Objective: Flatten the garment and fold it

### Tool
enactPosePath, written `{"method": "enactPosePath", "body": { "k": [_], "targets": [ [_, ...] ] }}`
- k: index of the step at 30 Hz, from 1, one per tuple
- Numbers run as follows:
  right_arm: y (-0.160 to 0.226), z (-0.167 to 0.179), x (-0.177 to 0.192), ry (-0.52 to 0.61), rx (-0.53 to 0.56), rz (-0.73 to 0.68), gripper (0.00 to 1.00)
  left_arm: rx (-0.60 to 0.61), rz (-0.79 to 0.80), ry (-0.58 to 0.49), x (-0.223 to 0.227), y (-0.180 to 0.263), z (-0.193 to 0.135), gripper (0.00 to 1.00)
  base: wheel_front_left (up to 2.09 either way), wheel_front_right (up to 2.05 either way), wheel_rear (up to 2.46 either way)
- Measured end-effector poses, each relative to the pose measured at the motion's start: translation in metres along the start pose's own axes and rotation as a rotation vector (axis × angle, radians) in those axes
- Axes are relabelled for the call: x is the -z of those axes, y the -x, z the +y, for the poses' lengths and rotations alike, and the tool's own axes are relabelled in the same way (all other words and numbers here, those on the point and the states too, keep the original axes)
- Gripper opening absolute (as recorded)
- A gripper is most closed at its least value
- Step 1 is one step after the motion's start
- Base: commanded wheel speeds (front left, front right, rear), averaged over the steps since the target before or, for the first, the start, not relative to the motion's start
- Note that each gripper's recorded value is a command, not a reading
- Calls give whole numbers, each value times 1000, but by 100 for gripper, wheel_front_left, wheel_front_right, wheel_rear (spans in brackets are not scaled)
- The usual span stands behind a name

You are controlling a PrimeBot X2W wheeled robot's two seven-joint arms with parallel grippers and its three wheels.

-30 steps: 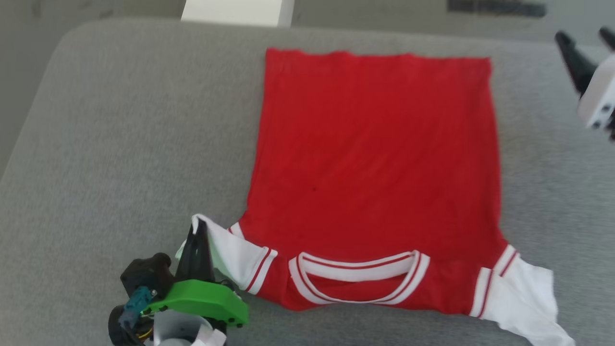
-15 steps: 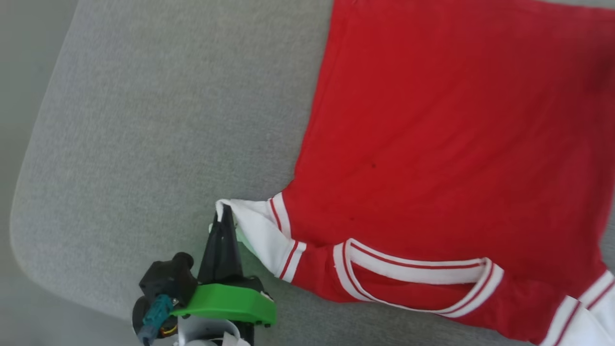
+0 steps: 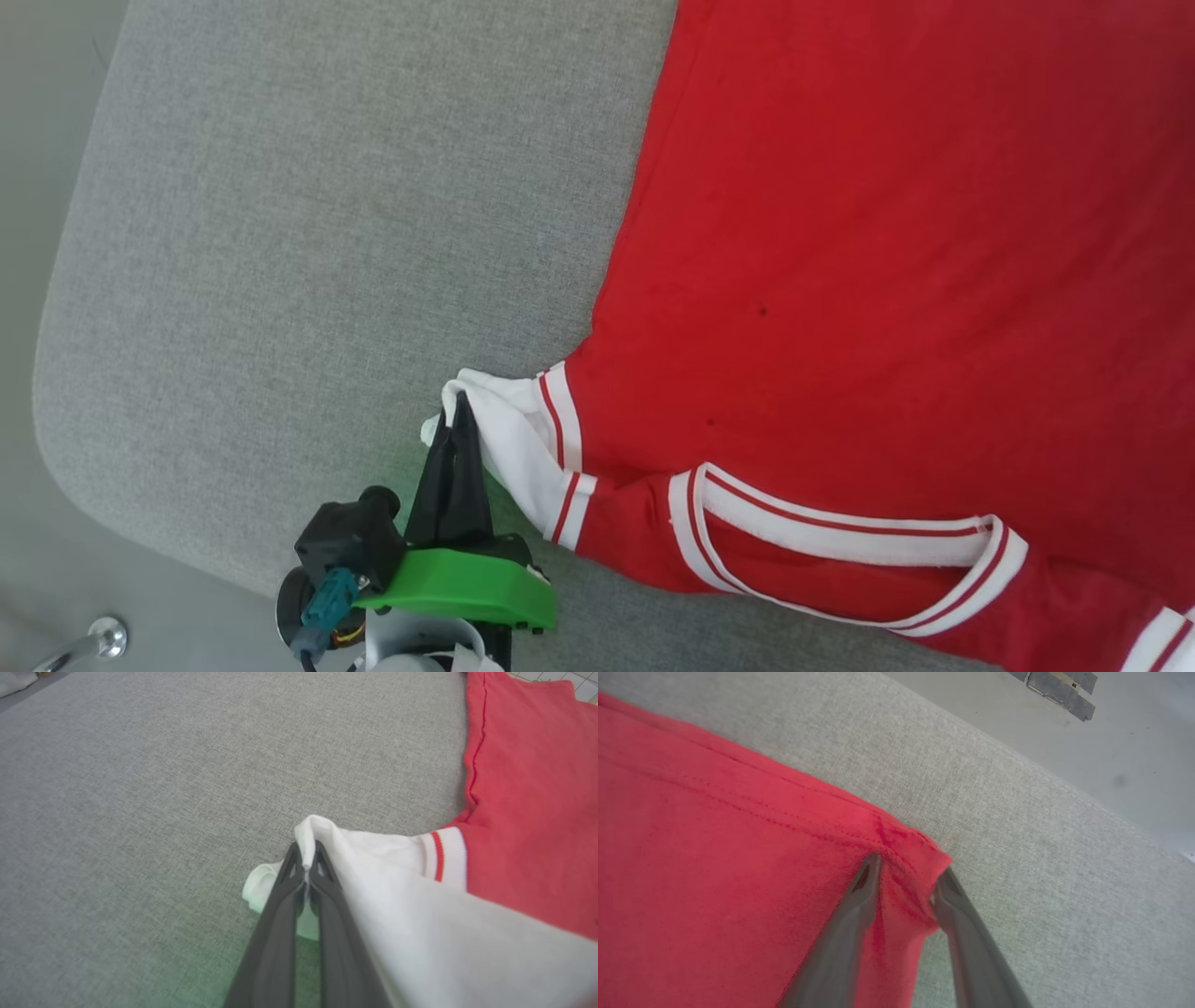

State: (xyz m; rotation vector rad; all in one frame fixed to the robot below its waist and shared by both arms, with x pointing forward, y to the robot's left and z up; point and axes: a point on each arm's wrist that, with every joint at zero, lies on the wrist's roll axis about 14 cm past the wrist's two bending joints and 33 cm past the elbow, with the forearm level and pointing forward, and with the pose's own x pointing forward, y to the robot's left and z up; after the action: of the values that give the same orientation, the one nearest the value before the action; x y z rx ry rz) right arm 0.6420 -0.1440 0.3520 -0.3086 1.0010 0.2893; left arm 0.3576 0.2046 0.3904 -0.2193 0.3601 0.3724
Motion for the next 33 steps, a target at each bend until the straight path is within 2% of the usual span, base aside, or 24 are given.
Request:
{"method": "enactPosePath", "body": {
  "k": [5,8,12,16,20,25,29,33],
  "targets": [
    [16,4,-4,-16,-17,-23,0,12,0,-2,-3,2,1,0,0,0,0],
    [34,0,-12,-38,-16,-93,0,28,-8,-13,-8,3,2,0,0,0,0],
    [70,-12,-29,-64,3,-221,0,59,-21,-24,-17,7,1,0,0,0,0],
    [107,-30,-14,-79,35,-285,0,104,-39,-28,-28,12,-6,0,0,0,0],
    [140,-47,22,-108,68,-301,0,158,-53,-28,-38,17,-14,0,0,0,0],
    [167,-50,95,-151,90,-246,0,234,-55,-30,-42,20,-32,0,0,0,0],
    [183,-35,169,-213,76,-151,0,296,-58,-30,-44,23,-50,0,0,0,0],
    [193,-6,237,-292,37,-45,0,342,-62,-31,-46,27,-63,0,0,0,0]
  ]
}}
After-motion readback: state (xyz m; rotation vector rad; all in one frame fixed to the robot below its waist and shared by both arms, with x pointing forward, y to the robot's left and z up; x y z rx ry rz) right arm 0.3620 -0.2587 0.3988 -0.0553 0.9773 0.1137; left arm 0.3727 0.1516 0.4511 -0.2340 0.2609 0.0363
